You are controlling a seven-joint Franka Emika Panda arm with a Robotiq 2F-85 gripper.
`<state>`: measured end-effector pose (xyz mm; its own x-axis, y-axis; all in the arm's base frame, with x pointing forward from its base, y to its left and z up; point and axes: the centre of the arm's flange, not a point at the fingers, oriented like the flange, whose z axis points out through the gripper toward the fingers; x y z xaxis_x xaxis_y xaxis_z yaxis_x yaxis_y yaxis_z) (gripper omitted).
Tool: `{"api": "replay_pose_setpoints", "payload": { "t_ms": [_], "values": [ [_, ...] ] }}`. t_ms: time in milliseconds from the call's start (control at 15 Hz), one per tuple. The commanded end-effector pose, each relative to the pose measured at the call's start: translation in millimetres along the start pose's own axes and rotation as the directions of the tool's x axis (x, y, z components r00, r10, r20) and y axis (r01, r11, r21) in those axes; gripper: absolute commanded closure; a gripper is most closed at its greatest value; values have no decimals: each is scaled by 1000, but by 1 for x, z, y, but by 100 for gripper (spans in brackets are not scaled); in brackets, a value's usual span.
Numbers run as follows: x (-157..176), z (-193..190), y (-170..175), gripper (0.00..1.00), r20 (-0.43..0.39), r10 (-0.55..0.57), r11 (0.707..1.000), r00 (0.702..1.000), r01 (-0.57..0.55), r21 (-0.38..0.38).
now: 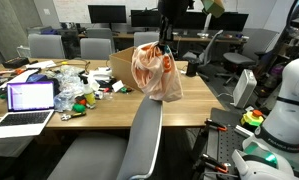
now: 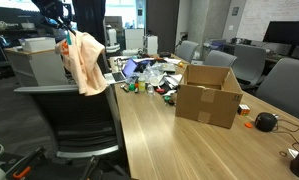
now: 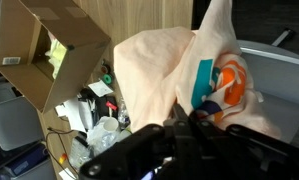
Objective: Pick up the cloth from the table and put it on the chair's headrest
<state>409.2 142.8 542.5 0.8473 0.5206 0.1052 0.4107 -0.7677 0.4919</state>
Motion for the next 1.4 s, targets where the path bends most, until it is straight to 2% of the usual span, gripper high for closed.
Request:
{"api": "replay_pose_setpoints", "payload": {
  "t_ms": [0,467,533,600,1200,1333],
  "values": [
    [9,-15,0,99,0,-30,999,1000,30,-18],
    [10,-17,-3,98,7,-52,998,999,52,-32],
    [10,-17,-3,71,10,-55,998,998,55,-37],
    [10,-17,-4,71,15,-57,997,998,57,-44],
    [9,-15,0,4,27,-67,995,997,69,-69],
    [7,-13,5,0,39,-55,996,998,57,-67]
  ]
}}
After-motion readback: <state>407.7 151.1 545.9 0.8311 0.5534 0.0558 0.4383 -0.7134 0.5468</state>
